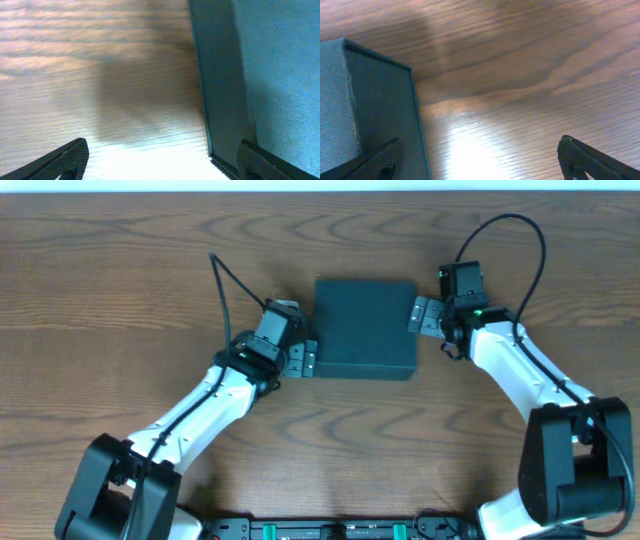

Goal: Pack container

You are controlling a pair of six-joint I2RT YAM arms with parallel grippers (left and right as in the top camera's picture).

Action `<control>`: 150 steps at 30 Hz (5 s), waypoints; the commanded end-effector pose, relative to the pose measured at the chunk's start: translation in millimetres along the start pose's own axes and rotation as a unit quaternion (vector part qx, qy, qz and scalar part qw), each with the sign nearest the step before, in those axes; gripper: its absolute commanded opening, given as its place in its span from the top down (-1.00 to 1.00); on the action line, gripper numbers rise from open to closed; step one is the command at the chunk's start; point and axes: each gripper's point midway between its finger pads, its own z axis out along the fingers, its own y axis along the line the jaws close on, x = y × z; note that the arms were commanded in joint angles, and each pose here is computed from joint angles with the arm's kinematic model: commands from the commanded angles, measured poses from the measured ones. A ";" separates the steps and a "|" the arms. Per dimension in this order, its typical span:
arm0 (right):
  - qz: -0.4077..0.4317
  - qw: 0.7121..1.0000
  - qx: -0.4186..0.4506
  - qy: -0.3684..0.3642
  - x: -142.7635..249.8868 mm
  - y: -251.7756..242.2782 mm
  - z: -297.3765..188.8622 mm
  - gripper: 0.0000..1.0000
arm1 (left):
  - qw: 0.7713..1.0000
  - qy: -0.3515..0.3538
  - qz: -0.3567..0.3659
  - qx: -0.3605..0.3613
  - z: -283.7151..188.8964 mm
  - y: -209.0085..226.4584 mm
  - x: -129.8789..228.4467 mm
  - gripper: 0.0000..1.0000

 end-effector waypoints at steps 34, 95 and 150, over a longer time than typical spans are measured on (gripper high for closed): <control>-0.046 0.992 -0.100 0.058 63.6 97.7 -5.8 -0.98 | 0.998 -0.015 -0.030 -0.053 -28.3 48.6 -14.7 -0.90; -0.136 0.911 -0.268 -0.284 82.5 -15.5 -353.5 -0.98 | 0.993 -0.106 0.034 0.022 -252.3 64.7 103.8 -0.90; -0.120 0.976 -0.094 -0.156 193.7 -83.7 -152.6 -0.98 | 0.995 -0.095 0.035 0.019 -251.1 66.2 109.1 -0.90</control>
